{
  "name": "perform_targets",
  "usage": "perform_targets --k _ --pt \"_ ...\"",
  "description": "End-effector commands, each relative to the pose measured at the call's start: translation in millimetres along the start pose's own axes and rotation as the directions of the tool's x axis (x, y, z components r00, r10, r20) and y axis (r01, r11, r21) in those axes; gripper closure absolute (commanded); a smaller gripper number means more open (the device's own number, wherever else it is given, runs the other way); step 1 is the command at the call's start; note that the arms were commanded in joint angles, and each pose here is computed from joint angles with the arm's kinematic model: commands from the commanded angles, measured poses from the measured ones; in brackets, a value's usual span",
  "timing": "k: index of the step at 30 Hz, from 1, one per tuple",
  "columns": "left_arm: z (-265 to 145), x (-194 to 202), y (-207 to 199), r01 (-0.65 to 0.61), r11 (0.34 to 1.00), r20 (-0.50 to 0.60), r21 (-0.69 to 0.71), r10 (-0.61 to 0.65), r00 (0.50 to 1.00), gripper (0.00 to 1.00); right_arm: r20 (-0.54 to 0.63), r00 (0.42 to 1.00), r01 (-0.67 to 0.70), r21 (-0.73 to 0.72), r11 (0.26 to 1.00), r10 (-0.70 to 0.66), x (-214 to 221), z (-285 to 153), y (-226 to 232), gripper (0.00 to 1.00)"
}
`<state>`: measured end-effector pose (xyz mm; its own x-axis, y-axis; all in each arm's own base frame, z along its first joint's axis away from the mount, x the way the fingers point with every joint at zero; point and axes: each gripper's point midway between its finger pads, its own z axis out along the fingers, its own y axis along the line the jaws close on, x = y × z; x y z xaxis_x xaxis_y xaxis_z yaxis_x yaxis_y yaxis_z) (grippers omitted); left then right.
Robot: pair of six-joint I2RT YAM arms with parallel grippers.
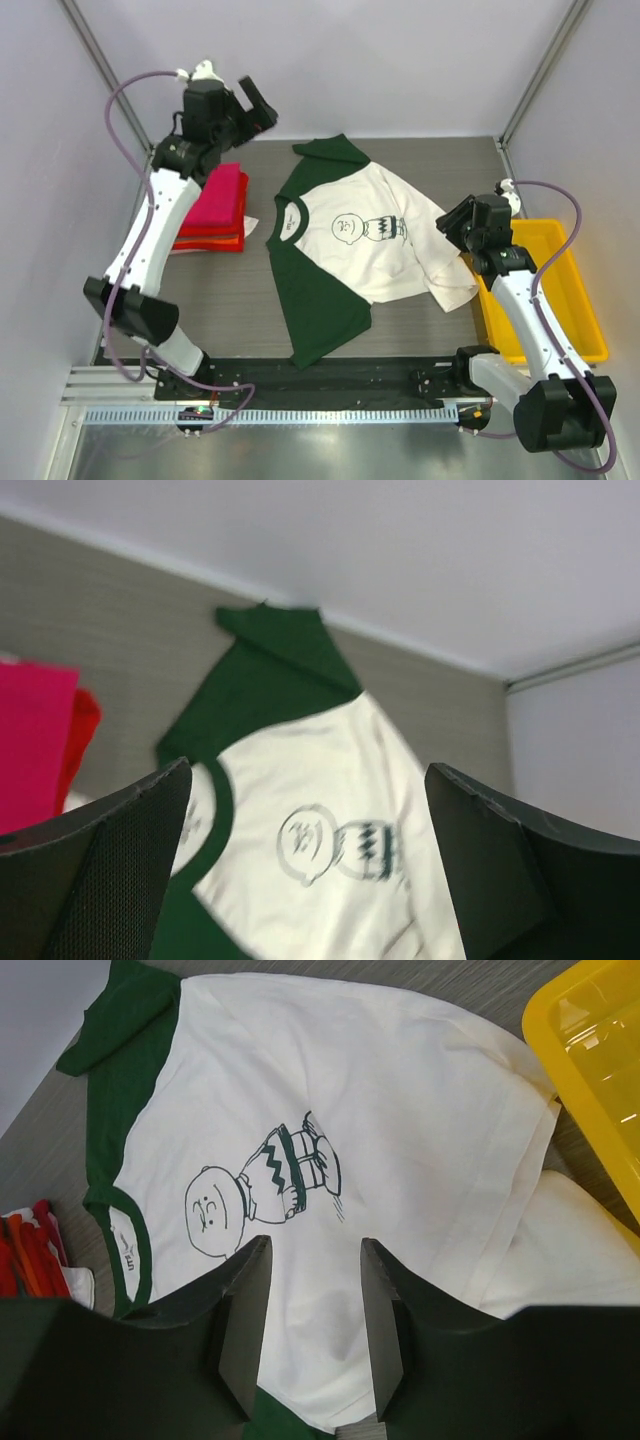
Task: Fold and stack the t-shirts
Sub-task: Flatten the tshirt out
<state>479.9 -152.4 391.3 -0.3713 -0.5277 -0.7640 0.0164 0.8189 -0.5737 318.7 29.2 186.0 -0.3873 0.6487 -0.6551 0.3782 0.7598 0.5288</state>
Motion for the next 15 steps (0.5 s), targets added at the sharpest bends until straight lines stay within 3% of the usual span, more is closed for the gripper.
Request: perform_targets --k 1,4,5,6,11,15 --pt "-55.9 61.4 46.4 -0.273 0.915 -0.125 -0.297 0.246 0.961 0.00 0.016 1.000 0.015 -0.050 0.999 -0.015 -5.2 7.1 10.9 0.53" --pt "-90.4 89.7 63.1 -0.348 0.875 -0.186 -0.338 0.300 0.936 0.00 -0.007 0.999 0.031 -0.058 0.998 -0.031 -0.6 11.4 12.1 0.53" --pt "-110.0 85.3 63.5 -0.315 0.893 -0.150 -0.322 0.280 0.948 0.00 -0.011 0.999 0.044 -0.060 0.997 -0.044 0.3 13.5 11.8 0.53" --pt "-112.5 107.9 80.2 -0.297 0.897 -0.176 -0.328 0.251 0.952 0.00 -0.024 0.998 0.050 -0.051 0.997 -0.052 3.0 17.2 9.8 0.53" --pt "-147.3 149.9 79.3 -0.151 0.984 -0.116 -0.091 0.140 0.983 0.00 -0.106 0.990 0.096 0.023 0.995 -0.093 24.1 36.7 -9.6 0.48" --pt "-172.4 178.7 105.0 -0.128 0.988 -0.159 -0.091 0.113 0.981 0.00 -0.200 0.967 0.178 0.080 0.981 -0.159 50.5 52.6 -23.5 0.44"
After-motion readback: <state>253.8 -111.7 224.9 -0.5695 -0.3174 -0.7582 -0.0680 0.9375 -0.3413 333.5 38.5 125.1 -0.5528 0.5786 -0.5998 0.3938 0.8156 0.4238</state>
